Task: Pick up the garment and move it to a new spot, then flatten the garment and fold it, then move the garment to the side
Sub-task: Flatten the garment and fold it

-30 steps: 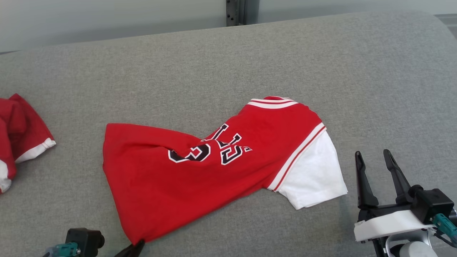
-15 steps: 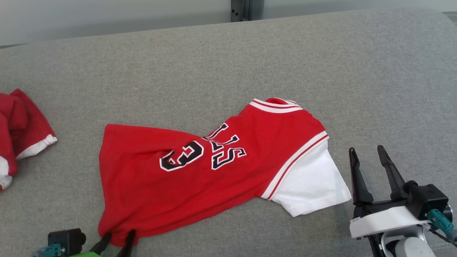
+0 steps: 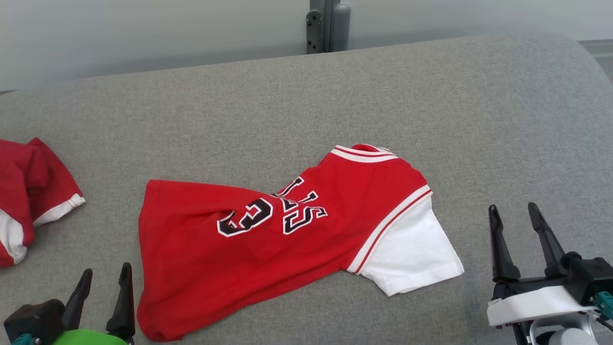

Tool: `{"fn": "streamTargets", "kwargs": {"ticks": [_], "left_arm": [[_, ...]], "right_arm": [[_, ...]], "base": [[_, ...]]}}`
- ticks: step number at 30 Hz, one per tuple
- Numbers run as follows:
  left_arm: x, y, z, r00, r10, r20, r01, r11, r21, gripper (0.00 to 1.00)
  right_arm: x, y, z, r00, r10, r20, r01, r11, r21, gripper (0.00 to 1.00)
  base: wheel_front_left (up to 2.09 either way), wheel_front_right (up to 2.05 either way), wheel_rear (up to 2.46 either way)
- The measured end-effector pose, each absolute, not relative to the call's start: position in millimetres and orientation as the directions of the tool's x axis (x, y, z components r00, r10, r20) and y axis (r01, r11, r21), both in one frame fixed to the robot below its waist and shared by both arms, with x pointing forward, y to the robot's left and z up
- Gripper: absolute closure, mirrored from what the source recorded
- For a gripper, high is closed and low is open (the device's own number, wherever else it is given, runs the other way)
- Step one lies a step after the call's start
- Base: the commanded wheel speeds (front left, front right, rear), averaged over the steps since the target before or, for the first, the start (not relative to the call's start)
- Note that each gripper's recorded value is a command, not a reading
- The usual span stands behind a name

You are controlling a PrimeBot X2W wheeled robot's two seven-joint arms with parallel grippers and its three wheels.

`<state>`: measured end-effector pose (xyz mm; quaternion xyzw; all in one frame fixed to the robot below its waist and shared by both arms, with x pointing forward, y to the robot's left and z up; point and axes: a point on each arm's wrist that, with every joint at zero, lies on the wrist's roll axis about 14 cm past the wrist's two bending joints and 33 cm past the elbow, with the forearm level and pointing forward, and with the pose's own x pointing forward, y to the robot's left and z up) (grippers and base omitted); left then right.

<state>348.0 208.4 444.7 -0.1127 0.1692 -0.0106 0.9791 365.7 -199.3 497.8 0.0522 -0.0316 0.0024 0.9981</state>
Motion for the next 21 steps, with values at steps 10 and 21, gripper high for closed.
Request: {"fn": "streamTargets", "kwargs": {"ticks": [10,21], "left_arm": [[353,188,489,0.996,-0.057,-0.064,0.047,0.987,-0.152,0.00],[334,177,480,0.995,-0.094,-0.022,0.091,0.989,-0.113,0.00]], "right_arm": [[348,-228,543,0.981,-0.039,0.192,0.037,0.999,0.011,0.00],[330,-226,535,0.985,-0.023,0.169,0.025,1.000,-0.009,0.00]], "base": [[0.00,0.00,0.00],[0.00,0.00,0.00]]}}
